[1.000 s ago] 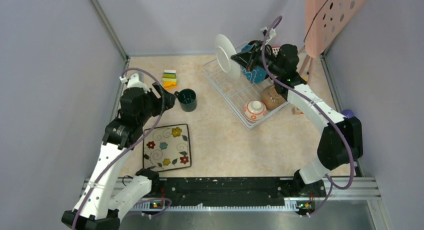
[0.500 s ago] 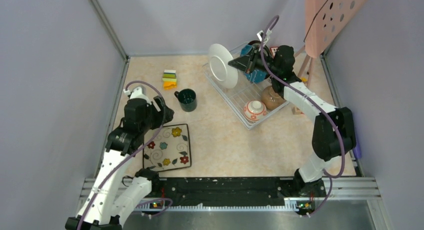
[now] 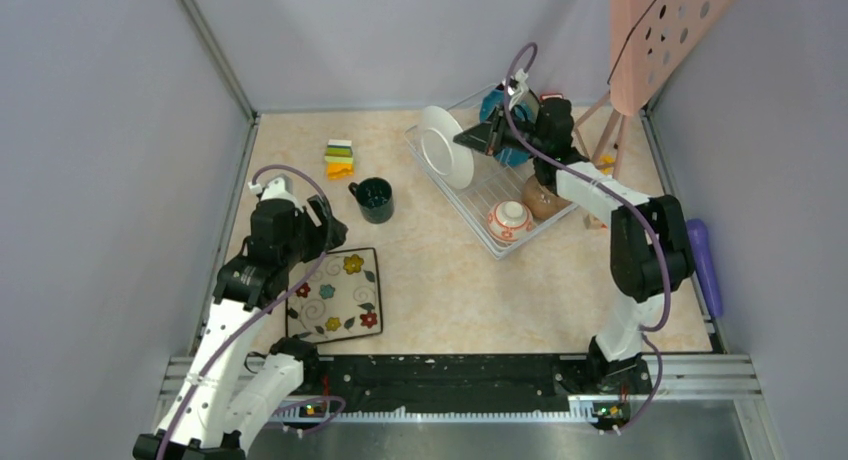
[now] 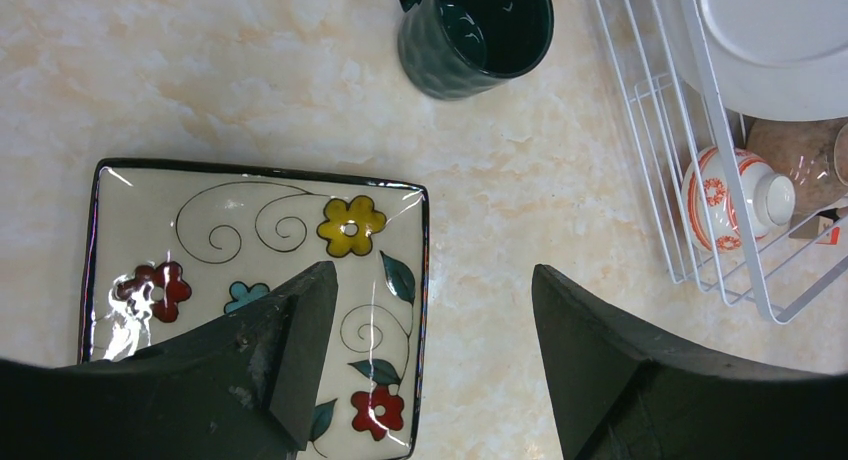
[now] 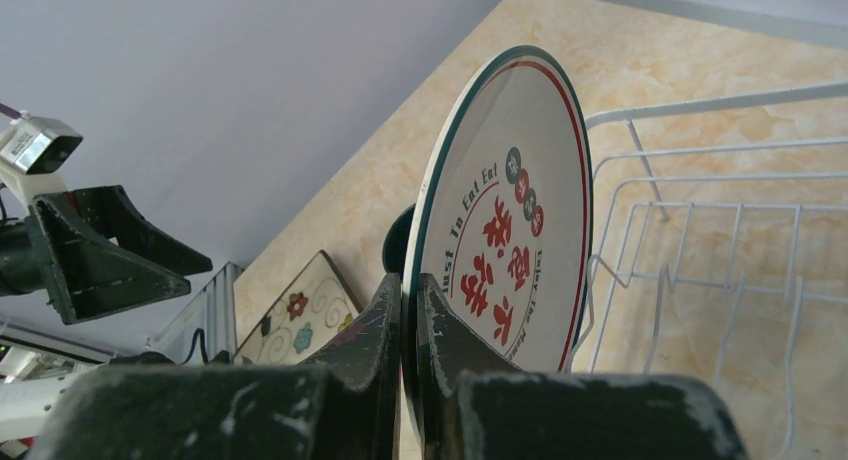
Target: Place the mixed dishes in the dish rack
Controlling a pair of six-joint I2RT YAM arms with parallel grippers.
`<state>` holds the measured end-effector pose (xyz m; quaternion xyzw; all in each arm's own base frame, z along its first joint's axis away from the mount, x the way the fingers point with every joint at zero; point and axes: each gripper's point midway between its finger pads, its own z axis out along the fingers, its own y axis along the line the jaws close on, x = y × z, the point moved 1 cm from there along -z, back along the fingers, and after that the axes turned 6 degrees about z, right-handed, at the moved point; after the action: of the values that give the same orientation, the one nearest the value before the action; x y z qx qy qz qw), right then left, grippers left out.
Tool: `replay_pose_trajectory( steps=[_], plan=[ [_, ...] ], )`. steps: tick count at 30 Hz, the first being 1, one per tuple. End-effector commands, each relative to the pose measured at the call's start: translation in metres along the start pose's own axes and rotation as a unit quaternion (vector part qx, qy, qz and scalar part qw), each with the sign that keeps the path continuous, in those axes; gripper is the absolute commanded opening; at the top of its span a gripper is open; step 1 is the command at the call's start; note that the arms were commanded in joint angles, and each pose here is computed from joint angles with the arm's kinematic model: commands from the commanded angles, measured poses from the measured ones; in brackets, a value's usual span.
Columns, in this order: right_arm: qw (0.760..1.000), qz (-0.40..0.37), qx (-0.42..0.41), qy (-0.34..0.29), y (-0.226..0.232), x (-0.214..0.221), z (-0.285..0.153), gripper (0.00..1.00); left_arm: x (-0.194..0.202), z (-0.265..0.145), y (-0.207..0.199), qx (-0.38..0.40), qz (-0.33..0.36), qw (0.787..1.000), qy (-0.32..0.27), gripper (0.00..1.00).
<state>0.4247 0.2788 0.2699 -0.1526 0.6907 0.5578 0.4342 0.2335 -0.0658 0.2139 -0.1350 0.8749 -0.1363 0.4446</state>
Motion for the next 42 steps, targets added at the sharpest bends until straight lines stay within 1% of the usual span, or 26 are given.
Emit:
replay_pose_trajectory(
  steps=[1,9,10,13,16,17,19,22,25,26,27,29,30,31,42],
  plan=[
    [0.998,-0.045,-0.024,-0.026,0.008,-0.025,0.001,0.0,-0.003,0.005,0.0,0.005,0.005,1.0,-0.006,0.76],
    [0.998,-0.053,0.026,-0.014,-0.027,-0.012,0.006,0.0,0.001,0.008,0.004,0.0,0.006,1.0,-0.002,0.76],
    [0.998,-0.05,0.033,-0.011,-0.031,-0.01,0.007,0.06,0.002,0.008,0.005,-0.003,0.006,1.0,-0.001,0.76],
    [0.997,-0.06,0.049,0.004,-0.039,-0.004,0.011,0.37,0.003,0.009,0.007,-0.006,0.005,1.0,0.001,0.77],
    [0.994,-0.083,0.066,0.014,-0.033,0.001,0.014,0.62,0.004,0.01,0.008,-0.009,0.004,1.0,0.002,0.77],
    [0.994,-0.088,0.07,0.017,-0.03,0.002,0.015,0.64,0.004,0.01,0.008,-0.008,0.004,1.0,0.002,0.77],
    [0.993,-0.094,0.074,0.021,-0.023,0.003,0.016,0.65,0.004,0.01,0.008,-0.009,0.004,1.0,0.003,0.77],
    [0.993,-0.092,0.073,0.028,-0.016,0.003,0.015,0.64,0.006,0.01,0.008,-0.009,0.003,1.0,0.006,0.77],
    [0.989,-0.111,0.091,0.027,-0.015,0.001,0.013,0.63,0.007,0.009,0.01,-0.011,0.003,1.0,0.006,0.77],
    [0.988,-0.116,0.098,0.027,-0.015,-0.001,0.013,0.56,0.008,0.008,0.01,-0.011,0.002,1.0,0.006,0.77],
    [0.988,-0.115,0.102,0.028,-0.016,-0.003,0.014,0.45,0.008,0.008,0.01,-0.011,0.002,1.0,0.005,0.77],
    [0.988,-0.111,0.103,0.036,-0.017,-0.006,0.018,0.19,0.009,0.008,0.01,-0.01,0.002,1.0,0.005,0.77],
    [0.988,-0.109,0.1,0.041,-0.016,-0.007,0.019,0.03,0.009,0.007,0.01,-0.01,0.002,1.0,0.005,0.77],
    [0.989,-0.108,0.096,0.041,-0.014,-0.009,0.021,0.0,0.009,0.007,0.011,-0.01,0.001,1.0,0.006,0.77],
    [0.992,-0.116,0.044,-0.004,0.036,-0.056,0.015,0.0,0.011,0.005,0.012,-0.01,0.004,1.0,0.006,0.77]
  ],
)
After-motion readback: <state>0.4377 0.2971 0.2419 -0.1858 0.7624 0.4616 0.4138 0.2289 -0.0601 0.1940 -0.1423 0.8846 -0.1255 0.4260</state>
